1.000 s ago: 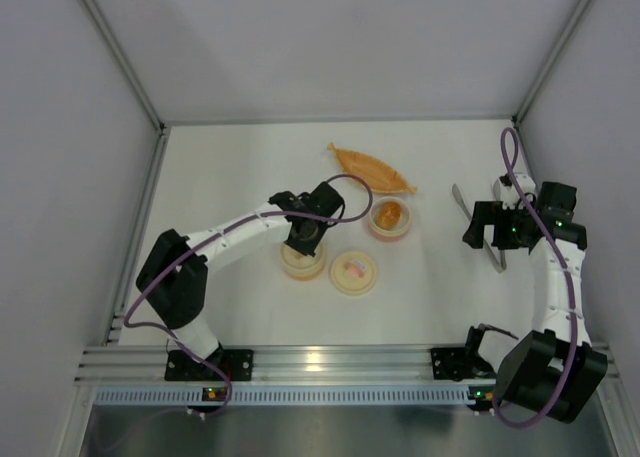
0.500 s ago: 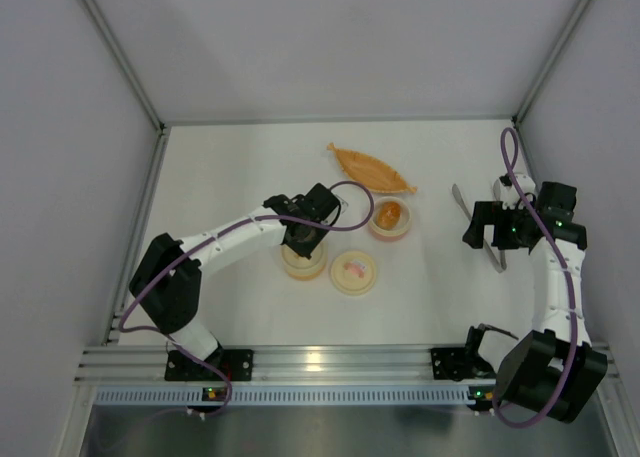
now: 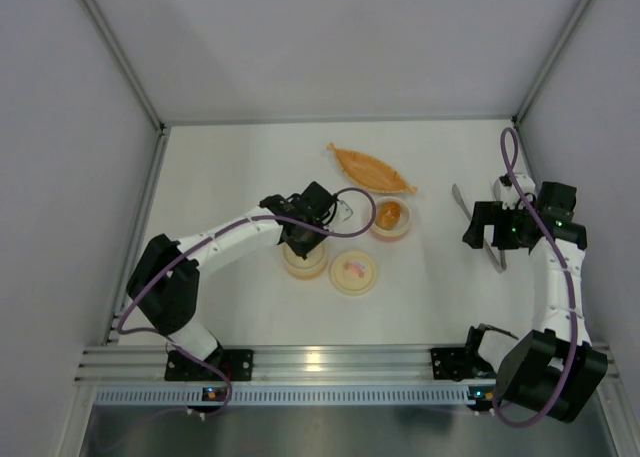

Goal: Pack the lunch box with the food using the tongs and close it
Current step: Close the box lid on the packing box.

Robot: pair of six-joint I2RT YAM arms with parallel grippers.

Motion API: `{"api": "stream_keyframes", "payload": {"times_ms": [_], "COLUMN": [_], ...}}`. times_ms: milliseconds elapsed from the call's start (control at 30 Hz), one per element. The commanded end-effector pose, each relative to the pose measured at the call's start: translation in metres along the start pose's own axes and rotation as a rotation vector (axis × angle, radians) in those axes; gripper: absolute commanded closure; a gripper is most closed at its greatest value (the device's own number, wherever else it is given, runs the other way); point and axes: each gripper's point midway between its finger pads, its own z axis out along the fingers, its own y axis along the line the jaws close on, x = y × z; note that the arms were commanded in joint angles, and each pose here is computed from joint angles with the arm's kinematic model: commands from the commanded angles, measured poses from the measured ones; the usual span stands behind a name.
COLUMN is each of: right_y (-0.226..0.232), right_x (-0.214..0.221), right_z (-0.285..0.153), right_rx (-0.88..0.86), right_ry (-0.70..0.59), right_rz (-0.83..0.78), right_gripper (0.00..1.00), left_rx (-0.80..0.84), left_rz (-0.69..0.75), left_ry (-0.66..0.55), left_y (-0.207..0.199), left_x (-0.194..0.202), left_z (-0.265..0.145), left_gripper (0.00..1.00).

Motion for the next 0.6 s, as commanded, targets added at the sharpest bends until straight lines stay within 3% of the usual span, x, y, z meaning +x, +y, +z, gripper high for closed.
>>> {"api": "stream_keyframes", "payload": {"times_ms": [0, 300, 567], "right_y": [0.003, 0.003, 0.002], "right_x": [-0.012, -0.014, -0.015], "right_z": [-0.002, -0.003, -0.003], "right_rx": [-0.006, -0.008, -0.005], "right_ry": [-0.028, -0.033, -0.030], "right_rz": [-0.045, -0.044, -0.043], "right_gripper": [0.01, 0.01, 0.01], "left_rx": [0.091, 0.273, 0.322], "left_rz": [0.097, 0.206, 0.366], "left_ry": [0.000, -0.026, -0.014], "left_y": [-0.009, -0.013, -0.011], "left_x": [0.008, 0.013, 0.024], "left_z": [0.003, 0.001, 0.003], "left_gripper": [1.00, 1.00, 0.99]}}
